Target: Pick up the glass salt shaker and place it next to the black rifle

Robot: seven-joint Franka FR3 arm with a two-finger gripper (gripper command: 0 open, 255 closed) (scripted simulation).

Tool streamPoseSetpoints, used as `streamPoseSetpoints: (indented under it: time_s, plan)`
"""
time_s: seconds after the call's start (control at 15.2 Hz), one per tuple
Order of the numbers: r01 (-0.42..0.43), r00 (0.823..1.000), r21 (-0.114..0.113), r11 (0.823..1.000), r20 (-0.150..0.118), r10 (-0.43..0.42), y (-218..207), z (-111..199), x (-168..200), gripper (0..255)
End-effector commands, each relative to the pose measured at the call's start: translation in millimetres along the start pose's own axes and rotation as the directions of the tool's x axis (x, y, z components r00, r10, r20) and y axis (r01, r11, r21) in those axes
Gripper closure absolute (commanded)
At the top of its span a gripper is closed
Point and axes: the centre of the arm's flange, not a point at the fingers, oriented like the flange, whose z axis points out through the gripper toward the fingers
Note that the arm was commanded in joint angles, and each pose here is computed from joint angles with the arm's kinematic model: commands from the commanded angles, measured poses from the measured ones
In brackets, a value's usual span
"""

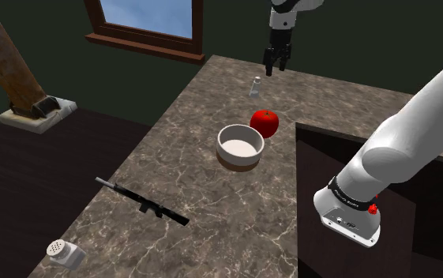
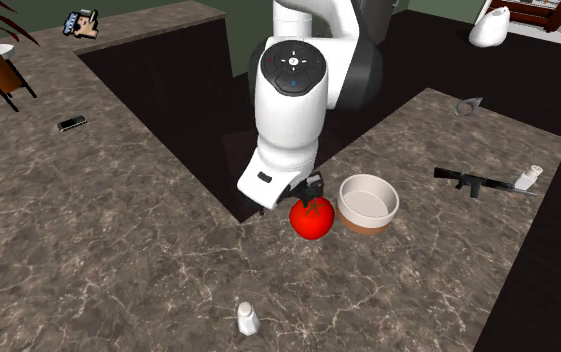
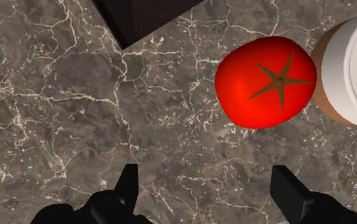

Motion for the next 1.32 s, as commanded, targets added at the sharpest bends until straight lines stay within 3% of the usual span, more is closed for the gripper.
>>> streamPoseSetpoints:
  time_s: [0.0, 0.92, 1.25]
  plan:
    - [0.006, 1.000, 0.004, 1.000, 0.005, -0.006, 15, 8, 22, 0]
    - [0.039, 0.999, 0.037, 0.999, 0.036, -0.040, 119, 69, 167, 0]
    - [0.039, 0.999, 0.037, 0.999, 0.036, -0.040, 118, 96, 166, 0]
